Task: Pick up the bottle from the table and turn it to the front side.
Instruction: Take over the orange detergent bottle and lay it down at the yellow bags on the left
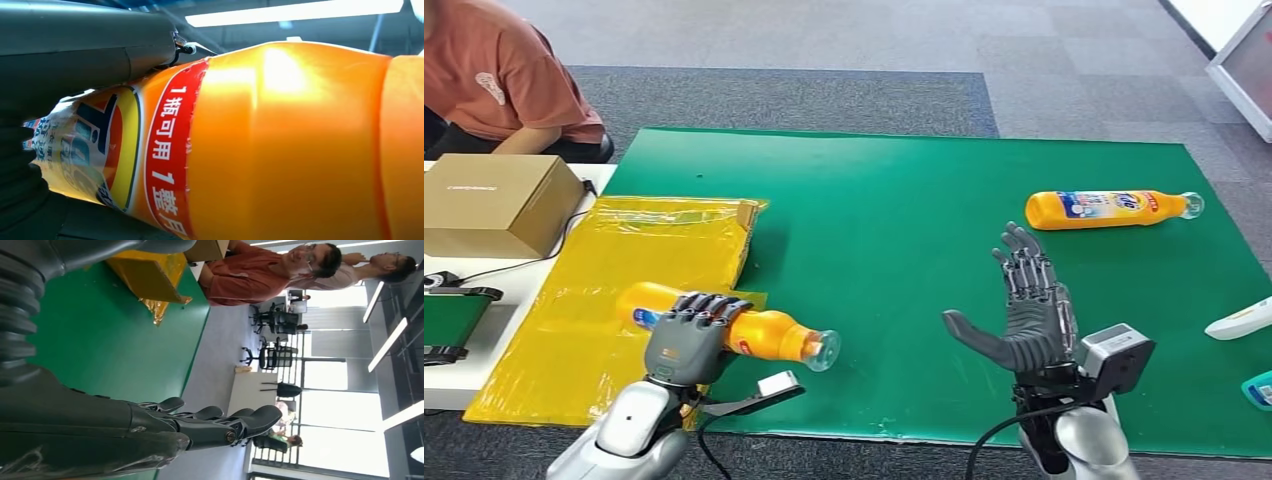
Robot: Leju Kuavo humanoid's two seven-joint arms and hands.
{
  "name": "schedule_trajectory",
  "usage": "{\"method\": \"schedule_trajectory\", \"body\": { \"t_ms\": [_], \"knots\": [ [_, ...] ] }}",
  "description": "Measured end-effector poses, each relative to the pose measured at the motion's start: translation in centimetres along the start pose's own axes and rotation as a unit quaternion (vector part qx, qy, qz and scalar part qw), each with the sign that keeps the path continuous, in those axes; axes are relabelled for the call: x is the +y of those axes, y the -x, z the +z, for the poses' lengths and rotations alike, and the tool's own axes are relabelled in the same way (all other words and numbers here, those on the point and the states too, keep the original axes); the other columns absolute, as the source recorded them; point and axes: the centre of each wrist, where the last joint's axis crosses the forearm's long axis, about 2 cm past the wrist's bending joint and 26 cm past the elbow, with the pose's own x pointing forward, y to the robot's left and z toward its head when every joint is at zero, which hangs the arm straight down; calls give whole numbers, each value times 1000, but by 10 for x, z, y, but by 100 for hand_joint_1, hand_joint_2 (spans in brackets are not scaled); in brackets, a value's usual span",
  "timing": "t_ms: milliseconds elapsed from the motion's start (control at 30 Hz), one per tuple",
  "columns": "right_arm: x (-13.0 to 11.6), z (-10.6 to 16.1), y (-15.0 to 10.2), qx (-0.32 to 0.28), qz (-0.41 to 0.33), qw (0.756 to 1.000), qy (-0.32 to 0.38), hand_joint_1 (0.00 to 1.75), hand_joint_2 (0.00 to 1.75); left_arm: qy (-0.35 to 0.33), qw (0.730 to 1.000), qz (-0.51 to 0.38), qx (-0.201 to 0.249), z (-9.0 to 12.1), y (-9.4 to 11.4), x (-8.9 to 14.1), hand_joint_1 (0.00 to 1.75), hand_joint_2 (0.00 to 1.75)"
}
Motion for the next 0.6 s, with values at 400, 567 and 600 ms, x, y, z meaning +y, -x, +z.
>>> {"method": "schedule_trajectory", "body": {
  "t_ms": [400,567,600],
  "knots": [
    [8,-2,-12,-28,-5,999,-17,0,175,79,996,-32,16,19,25,-30,3,175],
    [7,2,-10,-20,6,1000,-23,0,175,82,996,-39,24,20,30,-30,0,175],
    [6,4,-10,-18,7,1000,-24,0,175,81,995,-42,27,20,30,-30,0,175]
  ]
}}
